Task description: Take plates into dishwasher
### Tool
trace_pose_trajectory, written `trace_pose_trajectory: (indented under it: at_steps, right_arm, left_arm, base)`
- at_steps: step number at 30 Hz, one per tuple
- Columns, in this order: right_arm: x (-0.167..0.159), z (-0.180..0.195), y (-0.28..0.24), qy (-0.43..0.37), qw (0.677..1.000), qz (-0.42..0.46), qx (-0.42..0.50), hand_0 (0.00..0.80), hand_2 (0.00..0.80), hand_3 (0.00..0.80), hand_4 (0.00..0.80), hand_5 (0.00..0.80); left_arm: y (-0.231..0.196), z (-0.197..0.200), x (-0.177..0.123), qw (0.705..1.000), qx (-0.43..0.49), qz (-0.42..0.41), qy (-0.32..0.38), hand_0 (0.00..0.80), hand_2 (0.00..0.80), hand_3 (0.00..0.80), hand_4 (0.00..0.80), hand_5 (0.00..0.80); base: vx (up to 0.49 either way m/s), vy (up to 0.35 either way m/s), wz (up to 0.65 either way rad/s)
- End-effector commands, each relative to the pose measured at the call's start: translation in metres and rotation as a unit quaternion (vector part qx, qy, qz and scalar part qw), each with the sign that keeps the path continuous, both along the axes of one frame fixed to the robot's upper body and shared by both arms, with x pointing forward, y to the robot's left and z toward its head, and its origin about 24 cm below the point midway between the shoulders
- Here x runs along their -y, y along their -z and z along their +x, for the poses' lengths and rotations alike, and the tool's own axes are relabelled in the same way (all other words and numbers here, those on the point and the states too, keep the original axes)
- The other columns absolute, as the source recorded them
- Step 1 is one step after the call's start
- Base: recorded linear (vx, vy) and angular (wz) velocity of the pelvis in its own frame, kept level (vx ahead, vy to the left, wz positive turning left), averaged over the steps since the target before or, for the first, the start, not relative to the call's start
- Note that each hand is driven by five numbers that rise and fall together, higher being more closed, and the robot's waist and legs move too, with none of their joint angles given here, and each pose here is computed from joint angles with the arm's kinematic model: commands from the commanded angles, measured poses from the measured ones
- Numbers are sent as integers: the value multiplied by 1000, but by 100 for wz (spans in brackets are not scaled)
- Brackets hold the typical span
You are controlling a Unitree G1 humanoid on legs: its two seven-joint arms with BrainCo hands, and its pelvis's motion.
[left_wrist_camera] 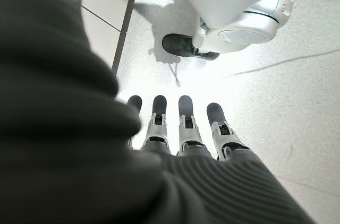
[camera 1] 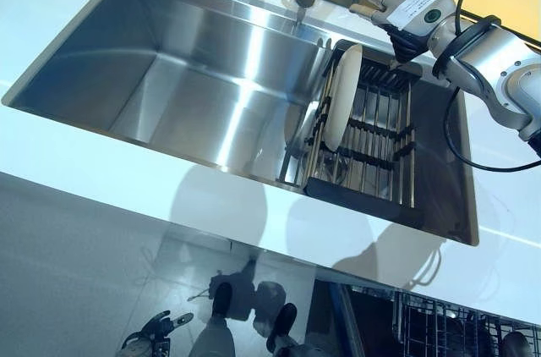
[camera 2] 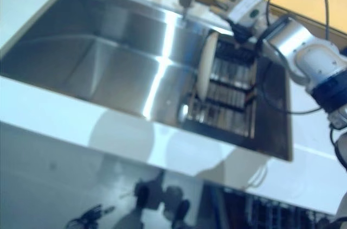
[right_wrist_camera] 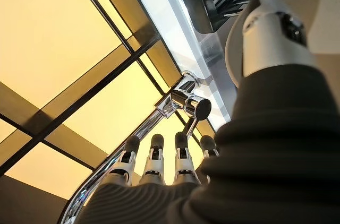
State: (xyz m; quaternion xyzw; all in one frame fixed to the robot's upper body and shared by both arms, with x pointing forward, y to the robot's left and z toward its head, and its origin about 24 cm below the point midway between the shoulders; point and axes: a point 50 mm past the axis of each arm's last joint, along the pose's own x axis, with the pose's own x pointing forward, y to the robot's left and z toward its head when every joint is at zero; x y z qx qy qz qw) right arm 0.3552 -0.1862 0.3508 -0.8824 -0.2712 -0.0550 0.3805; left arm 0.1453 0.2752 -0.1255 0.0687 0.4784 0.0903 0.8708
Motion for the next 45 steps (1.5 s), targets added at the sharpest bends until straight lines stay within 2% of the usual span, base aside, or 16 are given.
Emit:
trace_pose_trajectory:
  at_steps: [1,12,17,20,24,31,45]
  right_arm:
    - [12,-7,-21,21,999,-15,39,0,0,0,0,0]
    - [1,-7,-19,1,999,-14,29,0,0,0,0,0]
    - [4,-7,-16,7,1000,-7,22,0,0,0,0,0]
    - [2,-9,-13,2,1000,-6,19,0,0,0,0,0]
    - [1,-9,-14,-1,1000,-5,13,0,0,0,0,0]
    - [1,-9,-13,1,1000,-10,13,0,0,0,0,0]
    - [-15,-14,-16,-33,999,-16,23,0,0,0,0,0]
  left_arm:
    - [-4,1,-7,1000,16,-1,-10,0,0,0,0,0]
    - [-4,5,-2,999,29,-11,-14,0,0,0,0,0]
    - [-11,12,-4,990,91,-45,-94,0,0,0,0,0]
    - [-13,12,-7,988,94,-43,-112,0,0,0,0,0]
    - [-10,8,-8,991,81,-34,-103,0,0,0,0,0]
    - [-14,9,-12,984,107,-47,-136,0,0,0,0,0]
    - [-12,9,-5,984,109,-56,-131,0,0,0,0,0]
  base:
    - [0,0,0]
    - [0,0,0]
    - [0,0,0]
    - [0,0,0]
    - [0,0,0]
    - [0,0,0]
    - [0,0,0]
